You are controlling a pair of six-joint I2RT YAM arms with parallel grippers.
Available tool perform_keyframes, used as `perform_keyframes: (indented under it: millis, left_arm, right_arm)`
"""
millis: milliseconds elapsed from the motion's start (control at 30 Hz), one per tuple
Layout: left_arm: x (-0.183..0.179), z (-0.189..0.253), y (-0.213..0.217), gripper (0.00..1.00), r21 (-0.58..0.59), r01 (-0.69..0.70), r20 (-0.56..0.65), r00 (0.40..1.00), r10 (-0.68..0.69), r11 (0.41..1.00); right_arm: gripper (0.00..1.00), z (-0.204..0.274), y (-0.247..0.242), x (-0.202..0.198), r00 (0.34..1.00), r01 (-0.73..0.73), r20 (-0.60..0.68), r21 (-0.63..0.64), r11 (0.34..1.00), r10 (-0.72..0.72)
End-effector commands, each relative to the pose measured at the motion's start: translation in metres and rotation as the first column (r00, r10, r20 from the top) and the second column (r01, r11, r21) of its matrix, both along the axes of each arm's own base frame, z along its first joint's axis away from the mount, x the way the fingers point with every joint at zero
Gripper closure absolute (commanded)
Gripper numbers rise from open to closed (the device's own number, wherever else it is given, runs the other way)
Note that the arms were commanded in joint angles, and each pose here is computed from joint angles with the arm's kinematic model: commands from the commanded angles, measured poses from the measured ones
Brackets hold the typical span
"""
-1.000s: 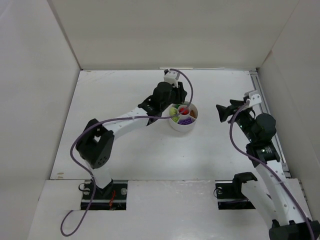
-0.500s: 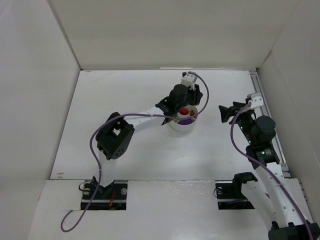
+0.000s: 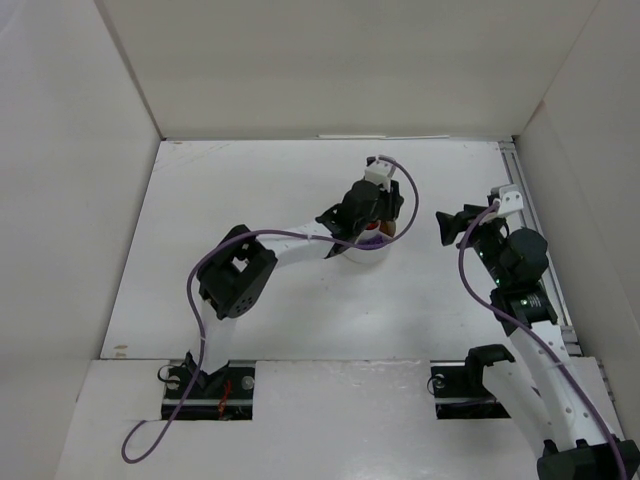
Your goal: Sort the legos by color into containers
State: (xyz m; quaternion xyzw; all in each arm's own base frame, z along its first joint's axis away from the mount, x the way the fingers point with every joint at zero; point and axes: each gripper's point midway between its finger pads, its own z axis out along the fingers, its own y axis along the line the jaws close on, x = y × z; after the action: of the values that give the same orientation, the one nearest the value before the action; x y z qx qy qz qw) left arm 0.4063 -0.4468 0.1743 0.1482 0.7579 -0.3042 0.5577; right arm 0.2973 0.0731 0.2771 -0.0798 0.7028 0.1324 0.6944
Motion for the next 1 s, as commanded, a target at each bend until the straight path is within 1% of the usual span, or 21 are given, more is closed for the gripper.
perform_keyframes:
  millis: [0,133,167,267,300,333,367,400,433,467,533,667,700,767,800,833,867,900,933,967]
  left_arm:
    - [0.000,0.030,0.001,0.72,-0.057,-0.016,0.069,0.997,0.020,0.998]
    - [0.000,0.026,0.004,0.72,-0.049,-0.026,0.064,0.998,0.029,0.998]
    - [-0.001,0.021,0.005,0.68,-0.041,-0.026,0.058,0.998,0.029,0.999]
    - [-0.001,0.021,0.005,0.64,-0.041,-0.026,0.058,0.998,0.029,0.999]
    - [-0.003,0.016,0.006,0.58,-0.040,-0.028,0.046,0.998,0.030,0.999]
    - [-0.003,0.016,0.006,0.55,-0.040,-0.028,0.046,0.998,0.030,0.999]
    - [-0.003,0.024,0.006,0.48,-0.055,-0.027,0.057,0.998,0.030,0.998]
    - [-0.004,0.020,0.007,0.48,-0.048,-0.028,0.052,0.998,0.030,0.998]
    - [-0.004,0.019,0.007,0.43,-0.048,-0.028,0.052,0.998,0.030,0.998]
    - [-0.004,0.019,0.007,0.41,-0.048,-0.028,0.052,0.998,0.030,0.998]
    - [-0.008,0.019,0.003,0.41,-0.048,-0.018,0.052,0.998,0.021,0.999]
    - [-0.010,0.033,0.003,0.41,-0.078,-0.008,0.063,0.998,0.013,0.997]
    - [-0.010,0.033,0.003,0.36,-0.078,-0.008,0.063,0.998,0.013,0.997]
    - [-0.012,0.053,0.005,0.27,-0.104,-0.006,0.085,0.996,0.015,0.995]
    - [-0.012,0.066,0.005,0.19,-0.124,-0.004,0.101,0.995,0.017,0.992]
    - [-0.013,0.075,0.007,0.11,-0.135,-0.003,0.110,0.994,0.018,0.991]
    - [-0.018,0.100,0.012,0.00,-0.169,0.001,0.138,0.990,0.022,0.986]
    - [-0.017,0.117,0.019,0.00,-0.199,-0.005,0.149,0.988,0.035,0.980]
    - [-0.021,0.124,0.024,0.00,-0.194,-0.006,0.145,0.989,0.034,0.981]
    - [-0.025,0.151,0.040,0.00,-0.232,-0.011,0.158,0.986,0.048,0.973]
  right_arm:
    - [0.29,0.009,-0.001,0.000,0.999,0.001,0.033,0.006,1.000,-0.001]
    - [0.29,0.009,0.000,0.000,0.999,-0.008,0.036,-0.003,1.000,0.008]
    - [0.29,0.009,0.000,0.000,0.999,-0.008,0.036,-0.003,1.000,0.008]
    - [0.29,0.009,0.000,0.000,0.999,-0.008,0.036,-0.003,1.000,0.008]
    - [0.29,0.009,0.000,0.000,0.999,-0.008,0.036,-0.003,1.000,0.008]
    - [0.29,0.009,0.000,0.000,0.999,-0.008,0.036,-0.003,1.000,0.008]
    - [0.29,0.009,0.002,-0.001,0.999,-0.017,0.036,-0.003,1.000,0.018]
    - [0.29,0.009,0.002,-0.001,0.999,-0.018,0.036,-0.003,1.000,0.018]
    - [0.29,0.009,0.002,-0.001,0.999,-0.018,0.036,-0.003,1.000,0.018]
    - [0.29,0.009,0.002,-0.001,0.999,-0.018,0.036,-0.003,1.000,0.018]
    - [0.29,0.009,0.002,-0.001,0.999,-0.018,0.036,-0.003,1.000,0.018]
    - [0.29,0.009,0.005,-0.002,0.999,-0.036,0.036,-0.004,0.999,0.036]
    - [0.27,0.009,0.005,-0.002,0.999,-0.036,0.036,-0.004,0.999,0.036]
    - [0.26,0.009,0.004,-0.002,0.999,-0.036,0.039,-0.012,0.999,0.036]
    - [0.26,0.009,0.004,-0.002,0.999,-0.036,0.039,-0.012,0.999,0.036]
    - [0.23,0.009,0.003,-0.001,0.999,-0.026,0.039,-0.012,1.000,0.027]
    - [0.17,0.009,0.002,-0.001,0.999,-0.018,0.036,-0.002,1.000,0.018]
    - [0.14,0.007,-0.001,0.002,1.000,0.002,0.027,-0.002,1.000,-0.002]
    - [0.12,0.007,-0.003,0.002,1.000,0.014,0.024,0.007,1.000,-0.014]
    - [0.07,0.007,-0.005,0.003,0.999,0.029,0.020,0.020,0.999,-0.030]
